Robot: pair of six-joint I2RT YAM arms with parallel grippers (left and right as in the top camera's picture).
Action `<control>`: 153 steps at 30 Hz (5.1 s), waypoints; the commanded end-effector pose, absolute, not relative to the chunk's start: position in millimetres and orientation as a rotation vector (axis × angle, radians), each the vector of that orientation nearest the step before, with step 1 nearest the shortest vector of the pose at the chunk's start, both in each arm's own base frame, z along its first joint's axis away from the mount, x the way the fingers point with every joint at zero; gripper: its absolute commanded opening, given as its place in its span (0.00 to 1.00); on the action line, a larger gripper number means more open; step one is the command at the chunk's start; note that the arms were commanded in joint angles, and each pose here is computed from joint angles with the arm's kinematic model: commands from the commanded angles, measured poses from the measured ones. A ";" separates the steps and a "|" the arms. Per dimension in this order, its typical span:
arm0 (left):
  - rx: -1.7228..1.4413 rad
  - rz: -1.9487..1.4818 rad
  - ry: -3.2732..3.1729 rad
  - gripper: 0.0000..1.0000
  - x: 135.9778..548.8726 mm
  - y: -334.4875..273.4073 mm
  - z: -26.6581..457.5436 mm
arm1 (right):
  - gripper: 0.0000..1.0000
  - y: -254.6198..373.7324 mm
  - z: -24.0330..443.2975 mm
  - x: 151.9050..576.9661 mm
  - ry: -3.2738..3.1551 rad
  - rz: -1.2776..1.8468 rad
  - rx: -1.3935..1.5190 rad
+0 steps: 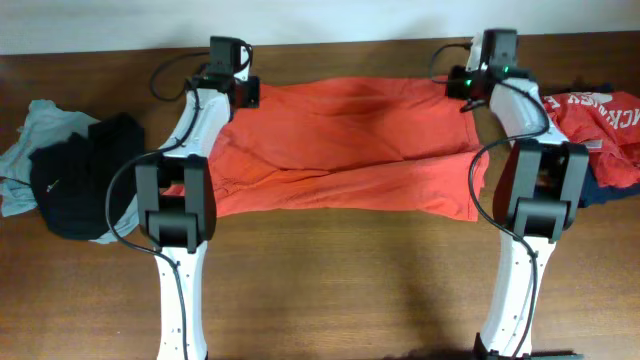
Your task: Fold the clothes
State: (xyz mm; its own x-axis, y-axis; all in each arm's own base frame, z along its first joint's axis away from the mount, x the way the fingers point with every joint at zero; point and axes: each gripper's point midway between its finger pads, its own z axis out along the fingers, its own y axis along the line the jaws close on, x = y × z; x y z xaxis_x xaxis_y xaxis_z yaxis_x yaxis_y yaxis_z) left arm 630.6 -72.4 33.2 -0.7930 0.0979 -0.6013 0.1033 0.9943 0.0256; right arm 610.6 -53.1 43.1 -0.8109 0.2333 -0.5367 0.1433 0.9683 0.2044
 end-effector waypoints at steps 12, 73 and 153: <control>0.118 0.045 2.602 0.00 612.3 -52.1 71.9 | 0.04 -75.6 110.1 549.3 2.756 0.206 0.370; 0.168 0.196 3.132 0.21 448.3 -19.6 61.6 | 0.34 -79.5 82.0 402.1 3.307 0.296 0.484; -0.052 0.097 2.611 0.99 497.4 -4.0 255.3 | 0.04 -107.0 136.0 433.0 2.949 0.769 0.371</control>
State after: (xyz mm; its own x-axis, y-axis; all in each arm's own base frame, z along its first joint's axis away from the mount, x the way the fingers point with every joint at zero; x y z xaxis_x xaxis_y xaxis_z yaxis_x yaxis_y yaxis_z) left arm 497.4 -2.9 251.5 -0.8681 -0.0081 -0.4964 -0.0502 0.9962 0.0715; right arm 424.4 -125.2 120.1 -0.9499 0.3101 0.0391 0.2883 0.8209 0.4930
